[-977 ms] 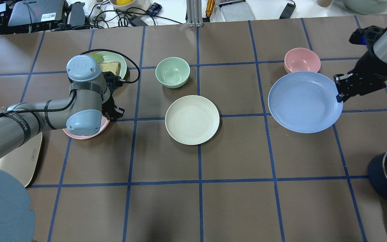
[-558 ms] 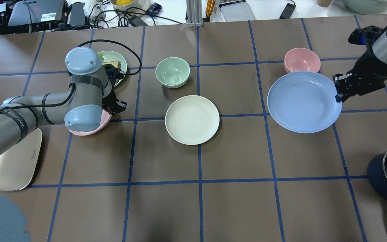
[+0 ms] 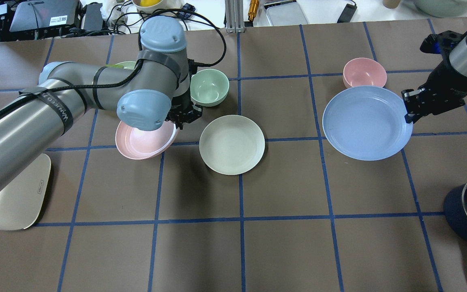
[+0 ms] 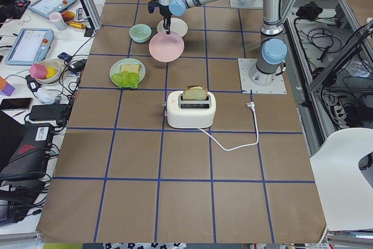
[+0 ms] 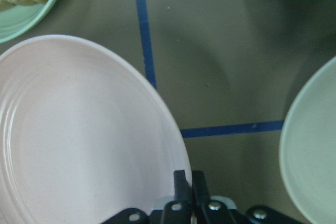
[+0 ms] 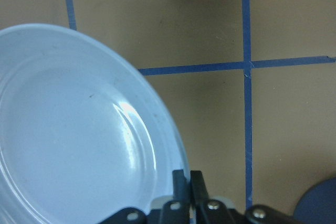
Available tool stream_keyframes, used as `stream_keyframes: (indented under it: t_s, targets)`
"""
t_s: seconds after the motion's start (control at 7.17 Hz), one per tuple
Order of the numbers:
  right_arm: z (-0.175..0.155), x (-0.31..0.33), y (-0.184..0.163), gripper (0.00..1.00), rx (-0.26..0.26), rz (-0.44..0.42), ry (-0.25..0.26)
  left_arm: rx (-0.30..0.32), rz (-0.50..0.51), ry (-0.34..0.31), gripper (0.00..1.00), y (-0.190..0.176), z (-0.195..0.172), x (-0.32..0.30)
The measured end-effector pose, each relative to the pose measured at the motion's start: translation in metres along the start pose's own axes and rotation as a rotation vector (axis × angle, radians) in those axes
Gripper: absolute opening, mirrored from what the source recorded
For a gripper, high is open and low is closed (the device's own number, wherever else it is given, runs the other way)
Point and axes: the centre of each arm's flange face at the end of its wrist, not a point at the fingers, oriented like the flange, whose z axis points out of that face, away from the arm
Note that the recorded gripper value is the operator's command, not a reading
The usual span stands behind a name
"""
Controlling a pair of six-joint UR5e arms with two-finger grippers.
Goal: Stack three plates with pink and blue
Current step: 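Carry the pink plate with the left gripper onto the cream plate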
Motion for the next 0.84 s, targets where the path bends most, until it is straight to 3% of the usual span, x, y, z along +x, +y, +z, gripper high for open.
stream_keyframes:
  t_s: [0.42, 0.7, 0.84]
  targets:
    - [0.0, 0.0, 0.0, 0.0, -0.001, 0.0, 0.001, 0.042, -0.055, 0.06, 0.0, 0.016, -0.006, 0.131]
    - [0.0, 0.0, 0.0, 0.0, -0.001, 0.0, 0.002, 0.066, -0.078, 0.097, 0.0, 0.009, -0.001, 0.176]
    - [0.001, 0.0, 0.0, 0.0, -0.001, 0.0, 0.002, 0.056, -0.075, 0.092, 0.97, 0.009, 0.009, 0.188]
